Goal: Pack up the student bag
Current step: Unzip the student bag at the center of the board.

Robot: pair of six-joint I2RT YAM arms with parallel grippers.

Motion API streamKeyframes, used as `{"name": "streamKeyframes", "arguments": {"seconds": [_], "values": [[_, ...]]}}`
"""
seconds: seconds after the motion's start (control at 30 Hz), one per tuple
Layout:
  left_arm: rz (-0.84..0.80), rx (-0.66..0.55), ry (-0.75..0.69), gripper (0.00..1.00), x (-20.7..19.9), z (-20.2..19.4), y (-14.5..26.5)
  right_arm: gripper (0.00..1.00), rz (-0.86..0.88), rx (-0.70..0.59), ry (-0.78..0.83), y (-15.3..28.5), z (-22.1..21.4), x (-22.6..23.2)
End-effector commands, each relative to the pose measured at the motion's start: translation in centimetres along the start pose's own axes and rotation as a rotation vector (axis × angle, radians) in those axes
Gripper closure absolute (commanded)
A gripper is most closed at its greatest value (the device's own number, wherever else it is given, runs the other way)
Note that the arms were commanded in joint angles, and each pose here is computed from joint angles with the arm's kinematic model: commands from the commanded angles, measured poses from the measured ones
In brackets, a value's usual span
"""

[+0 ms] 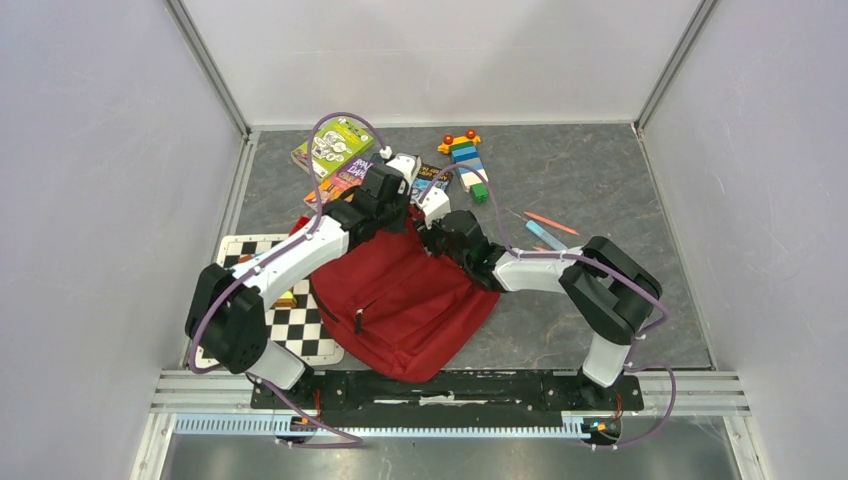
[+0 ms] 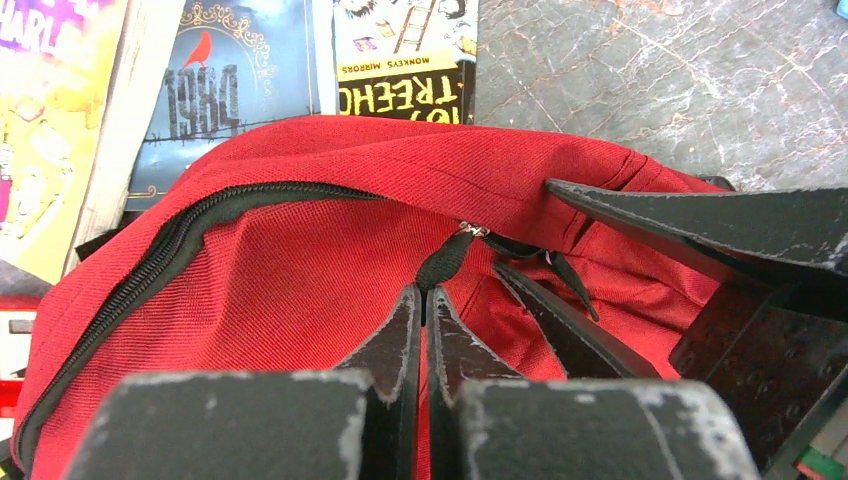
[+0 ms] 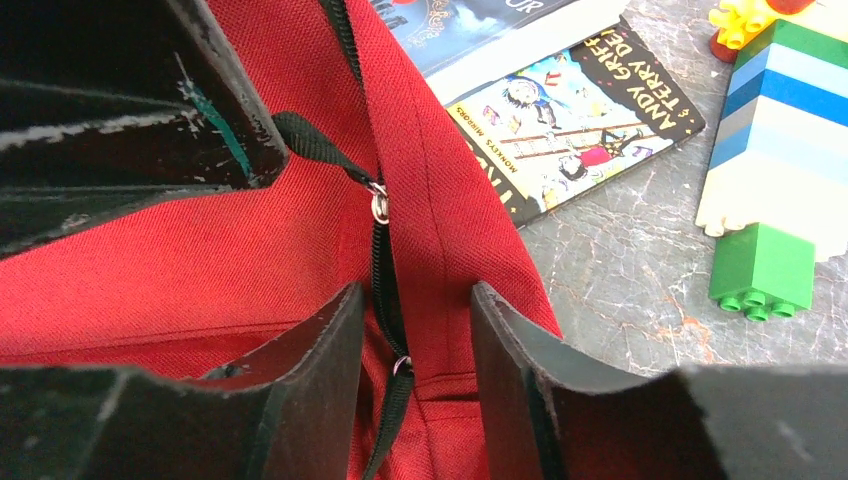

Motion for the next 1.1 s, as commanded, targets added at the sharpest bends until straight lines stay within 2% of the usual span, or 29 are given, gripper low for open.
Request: {"name": "streamKeyframes", "arguments": {"seconds": [0.0, 0.1, 0.27, 0.4, 0.57, 0.83, 1.07], "values": [[-0.065, -0.107, 0.097, 0.98, 0.2, 3.0, 1.5, 0.56, 0.052, -0.056, 0.024, -1.1, 1.2, 0.6], [-0.06, -0.1, 0.125, 0.98, 1.0, 2.8, 1.4, 0.76, 0.042, -0.045, 0.028, -1.3, 0.8, 0.3], [-0.064, -0.114, 0.195, 0.98, 2.6, 2.9, 1.2, 1.0, 0.013, -0.027, 0.027, -0.9, 0.1, -0.2], [-0.105, -0.153, 0.296, 0.98, 3.5, 3.6, 1.4, 1.0, -0.008, -0.013, 0.018, -0.2, -0.6, -0.7], [-0.052, -0.19, 0.329, 0.98, 5.2, 3.7, 2.2, 1.0, -0.083, -0.007, -0.022, 1.6, -1.4, -2.0], [0.054, -0.138, 0.382, 0.98, 7.8, 1.6, 2.5, 1.0, -0.128, -0.01, -0.044, 4.2, -1.9, -2.9], [0.065, -0.102, 0.414, 0.98, 7.9, -0.7, 2.7, 1.0, -0.154, -0.014, -0.058, 6.7, -1.6, -3.5]]}}
Point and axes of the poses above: each gripper's point midway between its finger pads, its own y axis back along the fingers, its own x axis along the line the jaws close on, z = x × y, the point moved 4 cm from there along y, back along the fingers, and after that the axes turned 11 degrees about -y, right-handed, at the moved point
